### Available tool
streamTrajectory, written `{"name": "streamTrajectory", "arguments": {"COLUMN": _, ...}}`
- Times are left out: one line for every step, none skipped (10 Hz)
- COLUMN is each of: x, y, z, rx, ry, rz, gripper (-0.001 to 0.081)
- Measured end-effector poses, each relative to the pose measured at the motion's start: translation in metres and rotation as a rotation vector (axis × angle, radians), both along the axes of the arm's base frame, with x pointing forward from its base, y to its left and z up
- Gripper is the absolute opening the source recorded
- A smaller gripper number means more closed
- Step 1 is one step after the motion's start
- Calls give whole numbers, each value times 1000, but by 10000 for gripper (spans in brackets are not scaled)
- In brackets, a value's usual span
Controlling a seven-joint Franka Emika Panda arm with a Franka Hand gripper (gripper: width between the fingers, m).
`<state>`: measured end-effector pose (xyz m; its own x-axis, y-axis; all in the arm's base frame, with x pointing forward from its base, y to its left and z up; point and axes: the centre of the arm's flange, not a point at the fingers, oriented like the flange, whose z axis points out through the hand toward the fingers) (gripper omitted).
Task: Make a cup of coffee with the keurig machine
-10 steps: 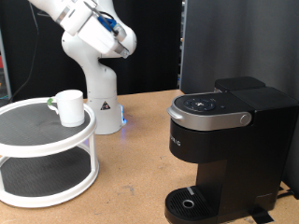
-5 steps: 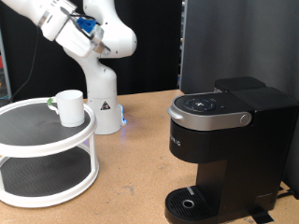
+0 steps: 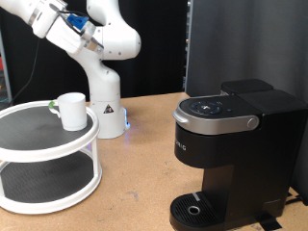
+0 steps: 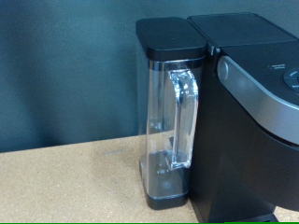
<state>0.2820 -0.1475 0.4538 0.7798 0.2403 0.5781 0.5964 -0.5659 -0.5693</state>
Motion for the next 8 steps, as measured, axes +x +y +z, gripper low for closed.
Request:
{"name": "streamTrajectory", "arguments": {"x": -5, "y": -6, "z": -2, "rx": 25, "ry": 1, "rz": -6, "gripper": 2}}
{"name": "streamTrajectory", "arguments": {"x": -12, "y": -14, "z": -4, "rx": 55, "ry": -3, "rz": -13, "gripper": 2}}
{"name": "streamTrajectory", "arguments": {"x": -21, "y": -24, "z": -7, "rx": 75, "ry": -3, "rz": -17, "gripper": 2}}
{"name": "streamTrajectory", "arguments": {"x": -31, "y": -33, "z": -9, "rx": 80, "ry": 5, "rz": -15, "gripper": 2}}
{"name": "streamTrajectory", "arguments": {"x": -40, "y": -42, "z": -11, "rx": 80, "ry": 13, "rz": -4, "gripper": 2}}
{"name": "streamTrajectory", "arguments": {"x": -44, "y": -47, "z": -11, "rx": 84, "ry": 16, "rz": 3, "gripper": 2}}
{"name": "streamTrajectory", "arguments": {"x": -44, "y": -47, "z": -11, "rx": 84, "ry": 18, "rz": 2, "gripper": 2}}
{"name": "streamTrajectory", "arguments": {"x": -45, "y": -48, "z": -12, "rx": 91, "ry": 12, "rz": 0, "gripper": 2}}
